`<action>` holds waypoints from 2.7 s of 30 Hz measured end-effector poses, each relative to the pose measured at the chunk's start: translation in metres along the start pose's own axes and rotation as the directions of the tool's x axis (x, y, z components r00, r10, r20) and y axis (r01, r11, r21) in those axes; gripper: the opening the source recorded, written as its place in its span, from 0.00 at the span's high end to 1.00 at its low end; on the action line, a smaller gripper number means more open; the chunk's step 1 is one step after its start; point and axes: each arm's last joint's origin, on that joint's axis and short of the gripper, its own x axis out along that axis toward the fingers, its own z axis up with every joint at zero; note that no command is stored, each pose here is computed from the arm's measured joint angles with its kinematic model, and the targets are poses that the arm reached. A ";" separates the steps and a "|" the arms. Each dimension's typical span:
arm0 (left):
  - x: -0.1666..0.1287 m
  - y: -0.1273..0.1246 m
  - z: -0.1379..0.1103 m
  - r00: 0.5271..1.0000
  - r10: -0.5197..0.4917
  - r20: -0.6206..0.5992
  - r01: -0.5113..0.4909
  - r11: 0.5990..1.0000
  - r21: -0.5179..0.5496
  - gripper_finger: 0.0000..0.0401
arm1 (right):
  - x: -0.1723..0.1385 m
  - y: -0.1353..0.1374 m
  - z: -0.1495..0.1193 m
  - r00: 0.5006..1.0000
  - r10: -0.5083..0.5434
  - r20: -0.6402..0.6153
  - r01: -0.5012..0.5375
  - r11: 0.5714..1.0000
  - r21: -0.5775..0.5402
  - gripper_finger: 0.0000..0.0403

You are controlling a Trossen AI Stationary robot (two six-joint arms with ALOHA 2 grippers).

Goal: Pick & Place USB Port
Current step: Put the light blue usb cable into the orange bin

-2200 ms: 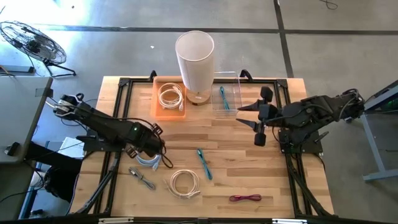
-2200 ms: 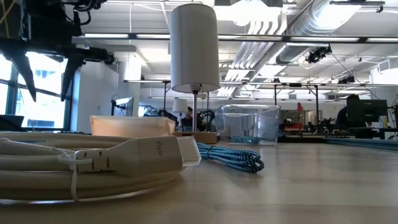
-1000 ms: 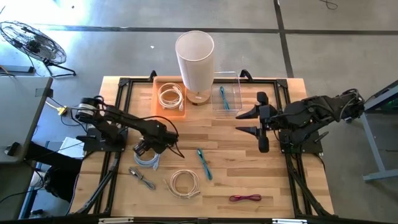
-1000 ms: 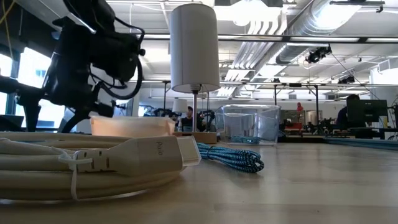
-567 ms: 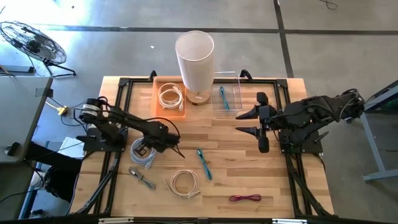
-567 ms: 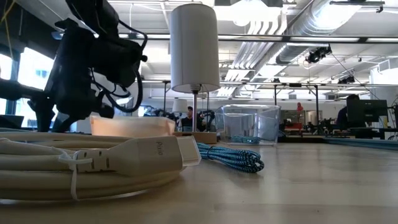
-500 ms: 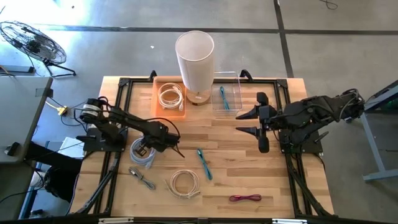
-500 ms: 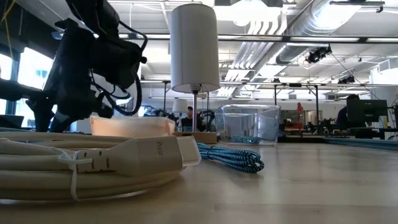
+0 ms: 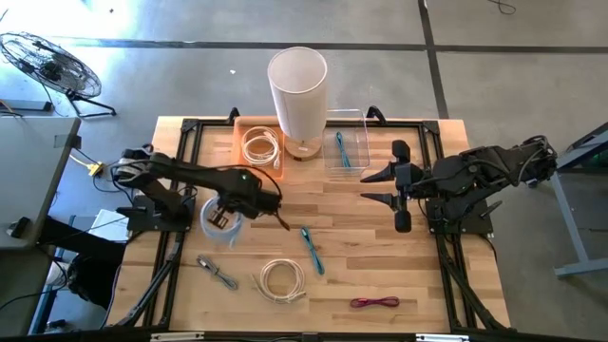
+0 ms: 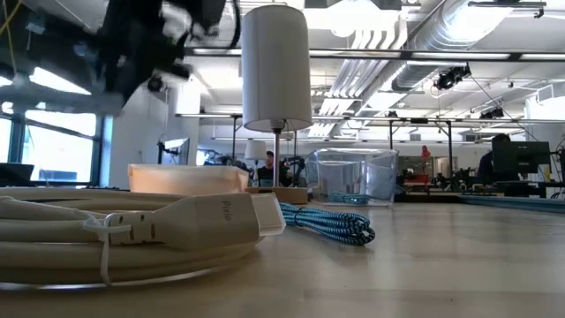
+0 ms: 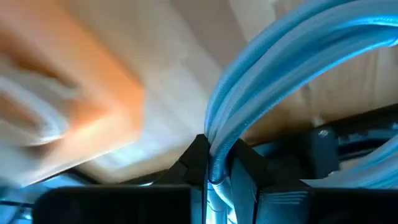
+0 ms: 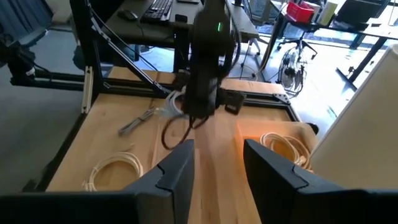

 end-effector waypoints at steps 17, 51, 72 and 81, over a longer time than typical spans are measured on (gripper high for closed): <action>-0.057 0.095 -0.113 0.944 0.268 0.192 -0.066 0.724 -0.687 0.92 | -0.001 0.004 0.000 0.999 0.037 0.000 -0.037 0.999 0.033 0.68; 0.018 0.137 -0.173 0.887 0.358 0.293 0.263 0.130 -0.956 0.92 | -0.008 0.018 -0.003 0.996 0.085 -0.017 -0.085 0.996 -0.003 0.68; 0.042 0.150 -0.156 0.900 0.194 0.391 0.353 0.203 -0.913 0.88 | 0.001 0.024 -0.014 0.989 0.143 -0.036 -0.142 0.990 0.022 0.68; 0.042 0.150 -0.156 0.903 0.195 0.383 0.320 0.289 -0.902 0.81 | 0.001 0.024 -0.012 0.990 0.143 -0.021 -0.143 0.990 0.005 0.68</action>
